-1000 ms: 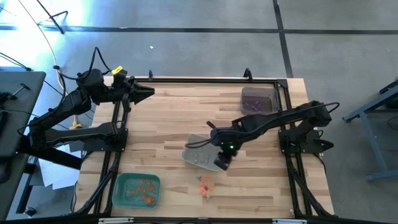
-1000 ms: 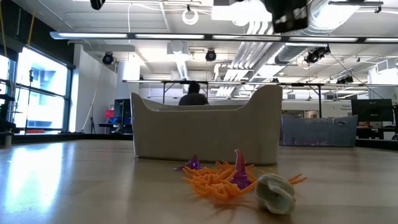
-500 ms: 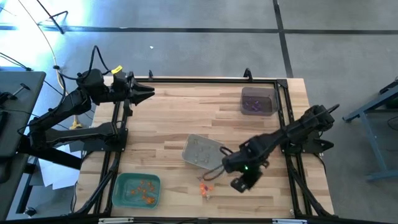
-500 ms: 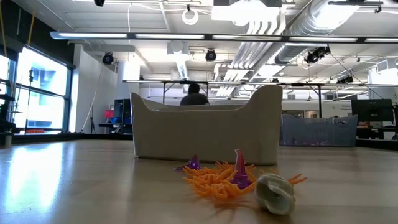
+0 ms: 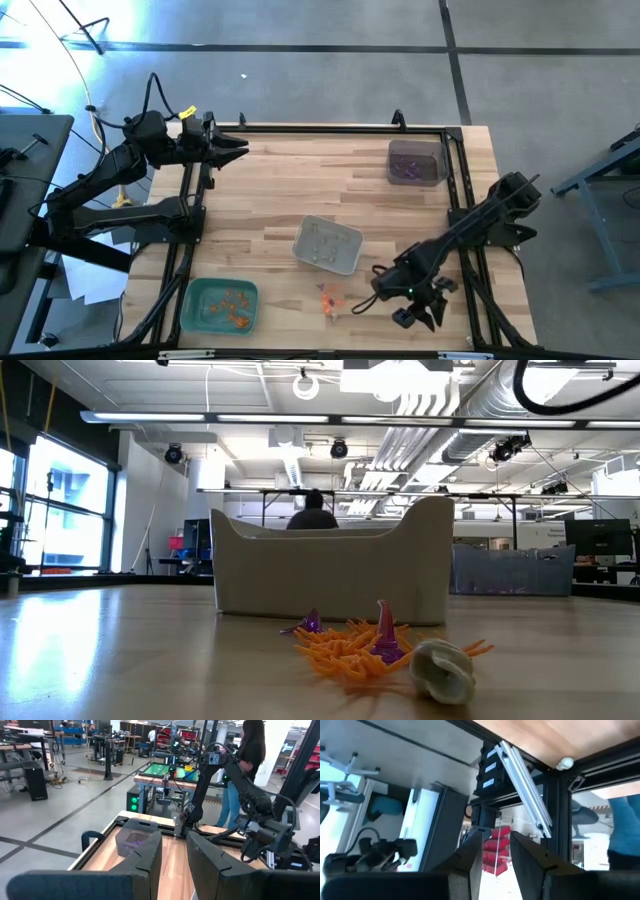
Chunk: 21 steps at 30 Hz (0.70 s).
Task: Sort Halloween decoration
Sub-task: Put the white skull toy into the white bin
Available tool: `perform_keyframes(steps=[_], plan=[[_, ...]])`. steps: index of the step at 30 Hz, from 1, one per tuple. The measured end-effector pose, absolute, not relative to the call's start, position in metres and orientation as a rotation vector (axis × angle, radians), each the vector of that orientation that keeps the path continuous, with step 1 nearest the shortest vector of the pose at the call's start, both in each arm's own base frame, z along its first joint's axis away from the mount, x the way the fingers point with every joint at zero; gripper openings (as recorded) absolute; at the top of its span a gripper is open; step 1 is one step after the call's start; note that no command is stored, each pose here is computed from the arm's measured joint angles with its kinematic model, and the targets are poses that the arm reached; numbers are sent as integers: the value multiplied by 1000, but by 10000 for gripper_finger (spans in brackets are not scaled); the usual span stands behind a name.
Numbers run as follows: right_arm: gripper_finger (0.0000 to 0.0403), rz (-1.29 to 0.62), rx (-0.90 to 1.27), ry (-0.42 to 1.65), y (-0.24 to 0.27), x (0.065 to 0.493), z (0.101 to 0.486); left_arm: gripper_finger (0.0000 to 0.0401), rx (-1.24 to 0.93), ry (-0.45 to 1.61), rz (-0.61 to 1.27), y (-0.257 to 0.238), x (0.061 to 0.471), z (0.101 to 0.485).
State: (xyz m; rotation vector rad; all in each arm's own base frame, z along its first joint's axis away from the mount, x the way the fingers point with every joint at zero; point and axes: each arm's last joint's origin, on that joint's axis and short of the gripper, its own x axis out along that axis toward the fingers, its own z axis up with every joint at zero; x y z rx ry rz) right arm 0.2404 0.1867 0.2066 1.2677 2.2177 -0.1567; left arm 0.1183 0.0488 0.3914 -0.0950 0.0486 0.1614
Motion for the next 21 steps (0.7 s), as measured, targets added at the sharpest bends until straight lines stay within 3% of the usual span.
perform_keyframes(steps=[10,21], plan=[[94,-114,1294,2249,206,220,170,76,-154,44,162,49,118,391],[94,-243,1192,2357,216,179,141,76,-286,33,164,49,118,391]])
